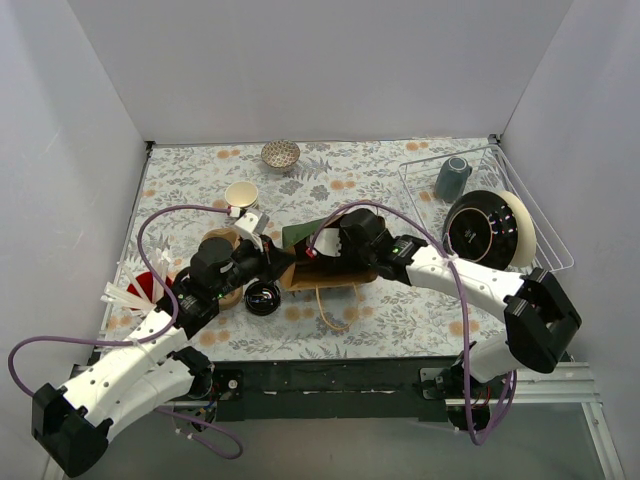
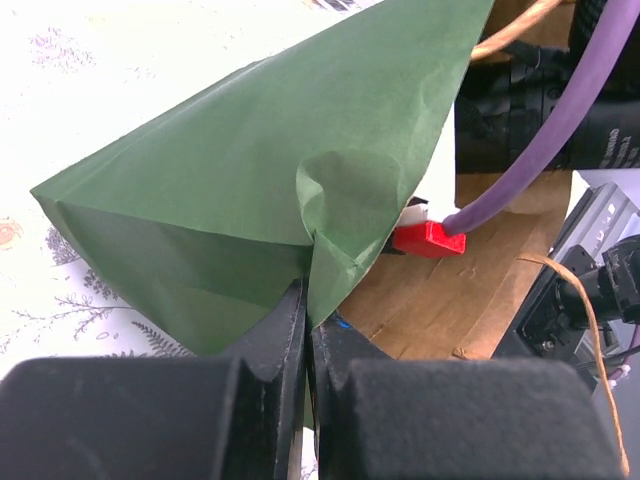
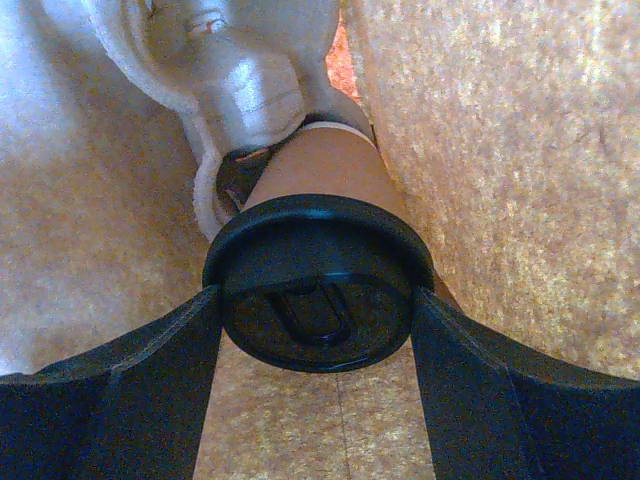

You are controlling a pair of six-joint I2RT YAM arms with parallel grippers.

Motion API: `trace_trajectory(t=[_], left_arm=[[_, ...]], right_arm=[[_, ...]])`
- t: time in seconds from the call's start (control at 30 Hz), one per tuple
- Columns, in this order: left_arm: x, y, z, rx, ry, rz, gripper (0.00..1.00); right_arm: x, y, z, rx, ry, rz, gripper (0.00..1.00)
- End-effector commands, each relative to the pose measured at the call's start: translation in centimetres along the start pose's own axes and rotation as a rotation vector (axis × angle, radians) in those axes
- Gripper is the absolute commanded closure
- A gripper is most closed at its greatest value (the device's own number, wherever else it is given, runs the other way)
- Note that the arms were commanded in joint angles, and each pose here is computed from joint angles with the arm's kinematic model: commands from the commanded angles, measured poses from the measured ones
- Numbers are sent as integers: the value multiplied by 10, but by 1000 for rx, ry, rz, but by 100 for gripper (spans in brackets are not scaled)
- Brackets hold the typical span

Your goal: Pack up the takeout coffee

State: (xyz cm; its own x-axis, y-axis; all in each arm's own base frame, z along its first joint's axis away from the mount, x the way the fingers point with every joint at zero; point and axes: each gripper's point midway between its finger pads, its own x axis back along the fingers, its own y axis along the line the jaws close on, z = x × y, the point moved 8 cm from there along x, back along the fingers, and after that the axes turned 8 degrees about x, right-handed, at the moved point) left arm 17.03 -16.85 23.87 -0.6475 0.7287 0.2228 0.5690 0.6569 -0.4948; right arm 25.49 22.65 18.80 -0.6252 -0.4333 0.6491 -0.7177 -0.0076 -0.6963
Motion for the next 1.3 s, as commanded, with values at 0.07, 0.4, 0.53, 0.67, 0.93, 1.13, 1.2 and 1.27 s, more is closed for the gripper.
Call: trace_trajectory(t=[0.07,0.4,0.53,0.67,0.93,1.13,1.2,1.27], left_arm=[[1,11,5,-71,-9,-57,100],[-17,25,-5,-165,-107,-121,100],[-25,21,-16,-190,-129,-109,100],[-25,18,-16,-192,-132,-96,100],[-21,1,-27,-176,-85,-23,100],[-20,-19,-35,-41,-17,51,100],[-20,-22,-34,9,0,48,100],[-20,-21,-33,48,17,29,100]], right_arm=[[26,-7,7,-33,60,-100,62],[47,-20,1,-47,55,-57,65],[48,-30,-3,-78,75,41,65],[46,-32,-7,-116,44,71,64],[35,-20,-8,-134,41,-21,64],[13,-20,-3,-165,147,30,64],[6,-26,-2,-180,177,99,64],[1,-29,-3,-193,199,123,64]])
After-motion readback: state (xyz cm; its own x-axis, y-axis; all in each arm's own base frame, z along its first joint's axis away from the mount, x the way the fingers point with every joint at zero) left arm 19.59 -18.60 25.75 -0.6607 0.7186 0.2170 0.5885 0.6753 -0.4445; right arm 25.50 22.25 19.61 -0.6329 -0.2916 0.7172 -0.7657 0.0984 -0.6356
